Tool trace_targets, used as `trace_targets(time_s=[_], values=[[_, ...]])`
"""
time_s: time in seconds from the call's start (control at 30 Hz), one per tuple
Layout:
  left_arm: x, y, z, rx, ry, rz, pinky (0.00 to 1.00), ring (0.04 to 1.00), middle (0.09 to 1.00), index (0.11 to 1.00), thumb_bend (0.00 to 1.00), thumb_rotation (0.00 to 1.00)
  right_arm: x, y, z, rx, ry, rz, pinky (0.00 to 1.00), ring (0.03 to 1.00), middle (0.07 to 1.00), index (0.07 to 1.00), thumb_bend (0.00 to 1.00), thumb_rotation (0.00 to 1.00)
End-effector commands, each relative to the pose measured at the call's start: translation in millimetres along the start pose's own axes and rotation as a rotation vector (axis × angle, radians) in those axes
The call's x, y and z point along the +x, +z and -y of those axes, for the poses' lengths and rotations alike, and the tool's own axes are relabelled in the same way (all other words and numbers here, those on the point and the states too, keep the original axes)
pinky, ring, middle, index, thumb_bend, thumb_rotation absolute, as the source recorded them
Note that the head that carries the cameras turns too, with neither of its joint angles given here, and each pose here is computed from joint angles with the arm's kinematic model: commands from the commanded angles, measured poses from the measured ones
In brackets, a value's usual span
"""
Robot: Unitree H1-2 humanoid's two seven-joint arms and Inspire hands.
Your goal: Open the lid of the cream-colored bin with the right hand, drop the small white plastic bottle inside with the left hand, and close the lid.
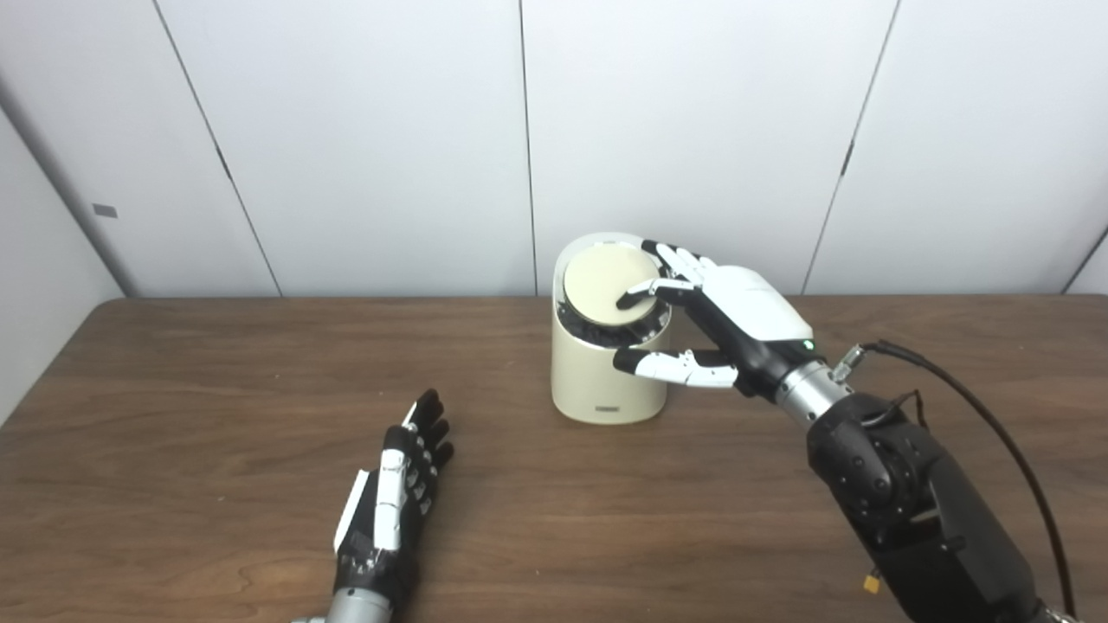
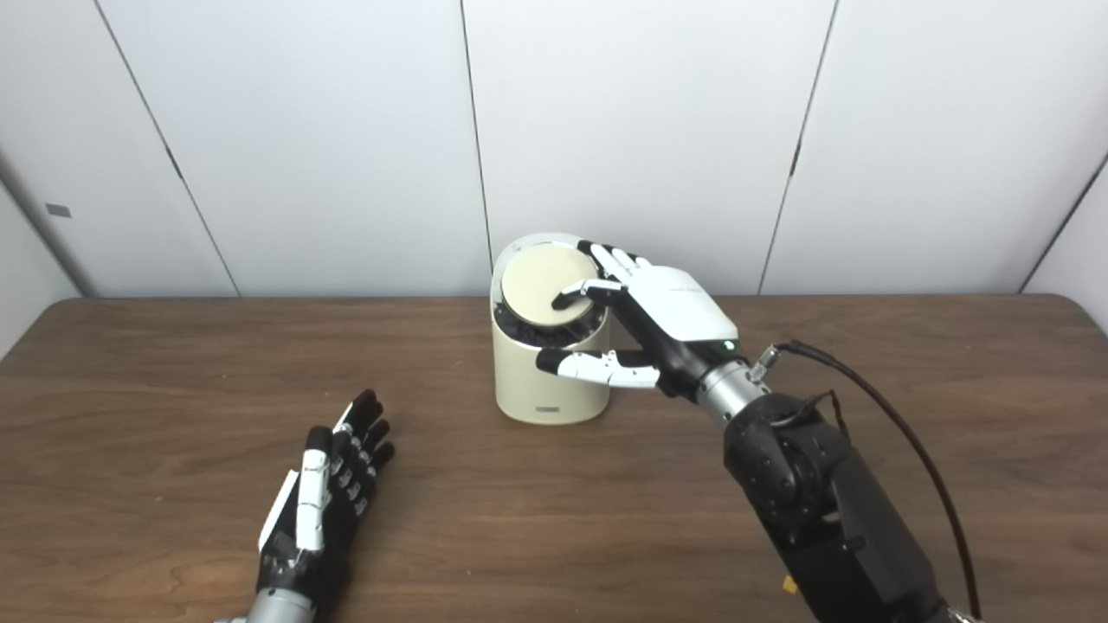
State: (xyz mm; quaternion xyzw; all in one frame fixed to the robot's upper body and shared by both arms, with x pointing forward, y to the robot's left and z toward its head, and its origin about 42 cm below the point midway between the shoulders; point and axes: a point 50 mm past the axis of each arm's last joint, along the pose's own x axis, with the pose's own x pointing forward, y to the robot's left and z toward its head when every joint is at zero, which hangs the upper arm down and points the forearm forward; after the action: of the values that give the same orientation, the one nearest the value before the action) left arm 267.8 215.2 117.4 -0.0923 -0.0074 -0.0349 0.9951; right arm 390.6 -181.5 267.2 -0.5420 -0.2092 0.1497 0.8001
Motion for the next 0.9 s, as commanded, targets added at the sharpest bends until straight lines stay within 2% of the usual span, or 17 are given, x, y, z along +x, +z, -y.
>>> trace_targets(time_s=[0.0,0.3,0.87], values=[[-3.6,-10.3,0.1,0.007,0.015,-0.074,1.00,1.000,1.000,1.000,0.67,1.00,3.8,5.7,11.3,-0.070,-0.038,0.045,1.00,1.000,1.000,0.710,0.61,1.00],[-2.5,-10.9,4.3,-0.013,0.017,-0.063,1.00,1.000,1.000,1.000,0.67,0.98,7.9,5.2,6.8,-0.168,-0.041,0.062,1.00,1.000,1.000,0.655,0.59,1.00],[-1.9,-10.3,7.7,-0.007,0.018,-0.057,1.00,1.000,1.000,1.000,0.67,0.98,8.9,4.5,6.3,-0.161,-0.024,0.054,1.00,1.000,1.000,0.678,0.58,1.00]])
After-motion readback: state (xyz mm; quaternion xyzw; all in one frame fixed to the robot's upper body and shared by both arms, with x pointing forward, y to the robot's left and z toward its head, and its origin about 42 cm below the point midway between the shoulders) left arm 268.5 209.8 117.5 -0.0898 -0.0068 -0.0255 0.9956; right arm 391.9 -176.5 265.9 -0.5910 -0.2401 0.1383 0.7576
